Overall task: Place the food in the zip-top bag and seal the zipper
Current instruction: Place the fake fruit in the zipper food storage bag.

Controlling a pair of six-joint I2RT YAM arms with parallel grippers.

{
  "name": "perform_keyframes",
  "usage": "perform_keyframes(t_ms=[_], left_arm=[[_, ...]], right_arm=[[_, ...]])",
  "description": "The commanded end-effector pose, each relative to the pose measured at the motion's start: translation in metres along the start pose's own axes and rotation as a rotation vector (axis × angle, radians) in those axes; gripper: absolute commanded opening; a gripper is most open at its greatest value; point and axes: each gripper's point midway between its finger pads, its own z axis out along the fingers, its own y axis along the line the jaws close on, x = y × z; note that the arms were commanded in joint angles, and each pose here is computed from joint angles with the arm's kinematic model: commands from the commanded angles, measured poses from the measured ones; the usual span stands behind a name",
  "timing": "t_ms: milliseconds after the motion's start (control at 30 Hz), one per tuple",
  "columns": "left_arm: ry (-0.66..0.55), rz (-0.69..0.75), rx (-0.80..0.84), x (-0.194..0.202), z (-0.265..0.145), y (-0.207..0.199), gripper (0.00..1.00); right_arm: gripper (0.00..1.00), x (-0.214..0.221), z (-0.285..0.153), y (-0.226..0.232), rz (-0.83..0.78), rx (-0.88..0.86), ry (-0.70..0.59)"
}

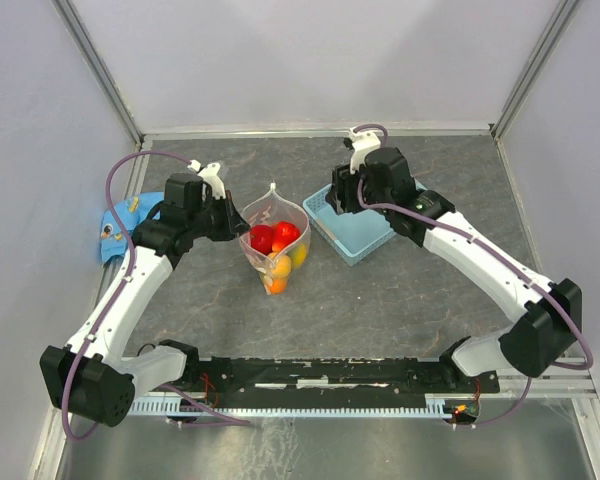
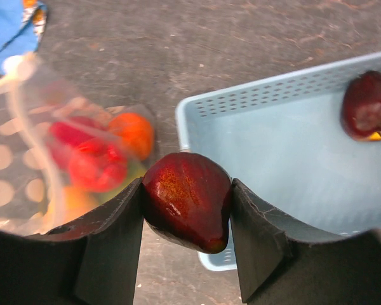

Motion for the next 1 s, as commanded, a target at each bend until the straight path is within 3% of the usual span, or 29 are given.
perform_keyframes(t_ms=[0,567,967], left_arm=[[-0.051,0.031,0.038,-0.012,-0.007,-0.008,0.03],[-0.056,0.031,0.051,-0.012,-0.008,-0.011,0.03],[-0.053,0.029,0.053,-0.011,-0.008,-0.011,0.03]], right_arm=[[0.55,-0.037,-0.026,0.03,-0.039,-0.08,-0.125],[0.57,-0.037,-0.037,0.166,-0.231,-0.415,-0.162],[0.6,-0.01,0.032,0.168,-0.312,-0.299,-0.077]])
